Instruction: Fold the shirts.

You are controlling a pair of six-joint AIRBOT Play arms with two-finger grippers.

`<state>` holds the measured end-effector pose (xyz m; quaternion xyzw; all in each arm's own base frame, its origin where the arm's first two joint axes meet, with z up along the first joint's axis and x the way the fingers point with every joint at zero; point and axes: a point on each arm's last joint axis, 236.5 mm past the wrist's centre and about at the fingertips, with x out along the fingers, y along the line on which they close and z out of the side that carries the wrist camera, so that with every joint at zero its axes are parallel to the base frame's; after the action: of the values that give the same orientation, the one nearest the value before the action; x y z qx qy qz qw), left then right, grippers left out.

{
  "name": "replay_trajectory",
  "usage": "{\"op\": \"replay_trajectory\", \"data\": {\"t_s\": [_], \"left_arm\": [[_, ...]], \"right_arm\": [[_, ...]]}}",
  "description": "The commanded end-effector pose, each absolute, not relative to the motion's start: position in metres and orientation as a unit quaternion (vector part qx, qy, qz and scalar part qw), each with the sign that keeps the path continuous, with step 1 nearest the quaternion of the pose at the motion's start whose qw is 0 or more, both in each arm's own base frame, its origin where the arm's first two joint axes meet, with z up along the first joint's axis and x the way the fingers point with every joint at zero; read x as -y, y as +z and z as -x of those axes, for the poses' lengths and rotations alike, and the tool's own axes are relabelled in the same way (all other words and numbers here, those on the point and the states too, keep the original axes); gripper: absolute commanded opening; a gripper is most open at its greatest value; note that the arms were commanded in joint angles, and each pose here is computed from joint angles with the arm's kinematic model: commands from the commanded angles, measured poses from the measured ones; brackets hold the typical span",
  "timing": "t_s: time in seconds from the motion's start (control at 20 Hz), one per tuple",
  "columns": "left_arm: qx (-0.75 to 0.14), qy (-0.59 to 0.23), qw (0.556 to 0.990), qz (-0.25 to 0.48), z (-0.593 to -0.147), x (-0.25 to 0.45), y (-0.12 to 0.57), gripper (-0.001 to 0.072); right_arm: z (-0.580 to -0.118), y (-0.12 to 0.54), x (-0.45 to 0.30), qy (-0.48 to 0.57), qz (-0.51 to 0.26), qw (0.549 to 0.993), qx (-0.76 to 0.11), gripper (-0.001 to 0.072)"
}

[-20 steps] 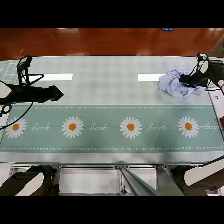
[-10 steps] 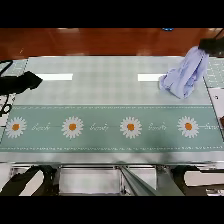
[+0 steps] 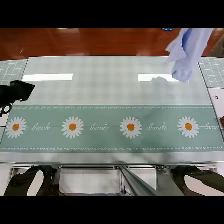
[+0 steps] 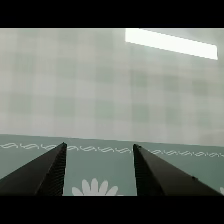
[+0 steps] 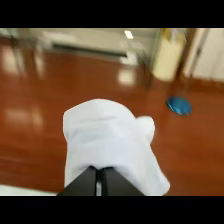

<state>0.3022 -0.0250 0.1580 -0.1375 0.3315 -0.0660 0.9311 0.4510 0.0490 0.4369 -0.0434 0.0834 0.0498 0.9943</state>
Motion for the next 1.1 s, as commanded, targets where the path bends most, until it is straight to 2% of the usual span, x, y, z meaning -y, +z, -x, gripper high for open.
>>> {"op": "replay_trajectory", "data": {"t_s": [0.0,0.15,0.55,0.65,0.85,1.05], "left_arm": [[-0.321,-0.067,0.935,0.132,-0.276,0.03,0.149,0.0509],[-0.336,-0.068,0.93,0.136,-0.266,0.033,0.132,0.0509],[-0.349,-0.069,0.923,0.146,-0.263,0.036,0.125,0.0509],[-0.353,-0.077,0.916,0.174,-0.261,0.044,0.126,0.051],[-0.359,-0.113,0.903,0.208,-0.255,0.065,0.13,0.0509],[-0.399,-0.119,0.884,0.213,-0.244,0.071,0.106,0.0509]], "right_arm": [[-0.396,0.492,-0.097,0.111,0.051,0.992,-0.01,0.0023],[-0.367,0.495,-0.144,0.176,0.061,0.982,-0.009,0.0024],[-0.308,0.422,-0.308,0.373,0.104,0.916,-0.104,0.0024],[-0.299,0.412,-0.331,0.388,0.09,0.909,-0.121,0.0023],[-0.3,0.379,-0.332,0.379,0.094,0.904,-0.176,0.0023],[-0.328,0.255,-0.264,0.275,0.172,0.871,-0.369,0.0023]]}}
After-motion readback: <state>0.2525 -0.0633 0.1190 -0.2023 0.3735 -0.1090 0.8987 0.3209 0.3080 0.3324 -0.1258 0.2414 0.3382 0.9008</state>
